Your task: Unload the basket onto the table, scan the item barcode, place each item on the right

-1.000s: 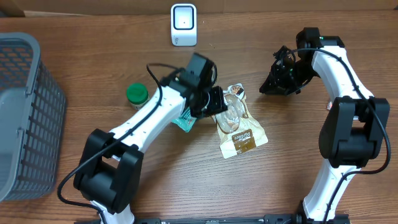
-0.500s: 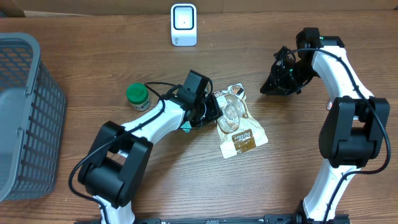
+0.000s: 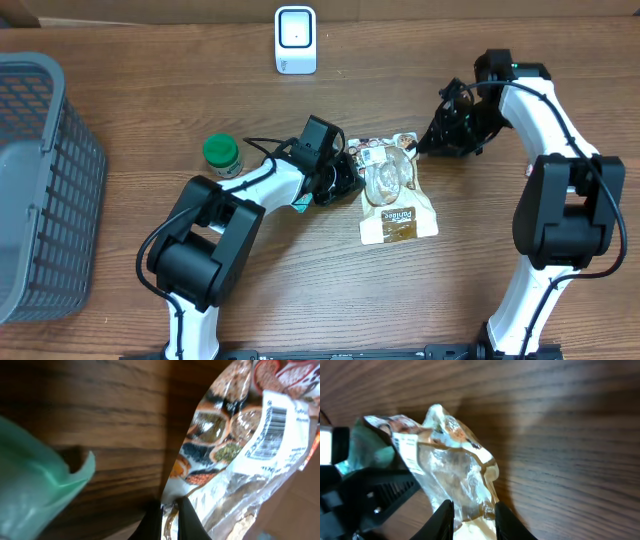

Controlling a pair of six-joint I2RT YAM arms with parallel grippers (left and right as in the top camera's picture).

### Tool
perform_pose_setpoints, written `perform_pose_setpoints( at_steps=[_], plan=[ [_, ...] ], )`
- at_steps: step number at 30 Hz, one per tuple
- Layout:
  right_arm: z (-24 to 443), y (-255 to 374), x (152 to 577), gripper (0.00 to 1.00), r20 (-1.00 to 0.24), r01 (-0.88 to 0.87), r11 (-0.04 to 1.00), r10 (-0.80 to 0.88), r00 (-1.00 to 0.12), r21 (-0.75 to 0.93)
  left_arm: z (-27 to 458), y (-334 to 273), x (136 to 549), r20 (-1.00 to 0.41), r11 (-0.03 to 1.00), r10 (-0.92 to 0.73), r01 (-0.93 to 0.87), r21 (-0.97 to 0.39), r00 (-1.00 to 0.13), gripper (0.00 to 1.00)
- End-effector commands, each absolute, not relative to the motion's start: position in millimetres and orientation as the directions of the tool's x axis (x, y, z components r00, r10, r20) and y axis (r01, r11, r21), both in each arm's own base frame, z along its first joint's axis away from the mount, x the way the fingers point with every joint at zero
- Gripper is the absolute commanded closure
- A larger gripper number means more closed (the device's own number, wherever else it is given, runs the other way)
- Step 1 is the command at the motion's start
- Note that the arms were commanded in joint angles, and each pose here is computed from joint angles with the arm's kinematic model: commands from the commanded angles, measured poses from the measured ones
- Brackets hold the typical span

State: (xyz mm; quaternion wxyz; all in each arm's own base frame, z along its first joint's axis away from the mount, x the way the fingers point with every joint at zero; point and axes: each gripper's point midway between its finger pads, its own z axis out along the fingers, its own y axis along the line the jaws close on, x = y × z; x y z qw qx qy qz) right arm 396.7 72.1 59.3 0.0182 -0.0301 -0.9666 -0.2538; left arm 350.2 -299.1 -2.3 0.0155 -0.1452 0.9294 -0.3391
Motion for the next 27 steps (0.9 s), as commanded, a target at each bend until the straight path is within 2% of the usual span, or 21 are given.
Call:
perform_pose_setpoints(
  at_steps=[1, 6, 8, 12, 19, 27],
  plan=[
    [51.4, 73.4, 388.9, 0.75, 0.056, 0.063, 0.870, 0.041, -0.998, 0.490, -29.8, -287.7, 335.6, 0.093, 0.773, -0.241, -0.249, -0.584, -0.966, 0.96],
    [47.2, 73.4, 387.5, 0.75, 0.057, 0.063, 0.870, 0.041, -0.998, 0.490, 21.1, -280.0, 358.6, -0.125, 0.807, -0.225, -0.113, -0.579, -0.966, 0.96],
    [47.2, 73.5, 387.8, 0.75, 0.056, 0.063, 0.869, 0.041, -0.998, 0.490, 47.1, -278.3, 367.0, -0.235, 0.819, -0.188, -0.020, -0.573, -0.954, 0.96],
    [47.2, 73.5, 388.7, 0.75, 0.052, 0.061, 0.869, 0.041, -0.998, 0.490, 74.7, -283.0, 373.9, -0.366, 0.818, -0.111, 0.124, -0.562, -0.924, 0.96],
    [47.2, 73.5, 388.4, 0.76, 0.053, 0.063, 0.869, 0.042, -0.998, 0.490, 58.7, -315.7, 379.2, -0.515, 0.811, 0.040, 0.329, -0.484, -0.856, 0.96],
    [47.2, 73.5, 388.5, 0.76, 0.053, 0.062, 0.869, 0.042, -0.998, 0.490, 23.8, -314.0, 379.9, -0.555, 0.904, 0.061, 0.282, -0.321, -0.830, 0.96]
  ],
)
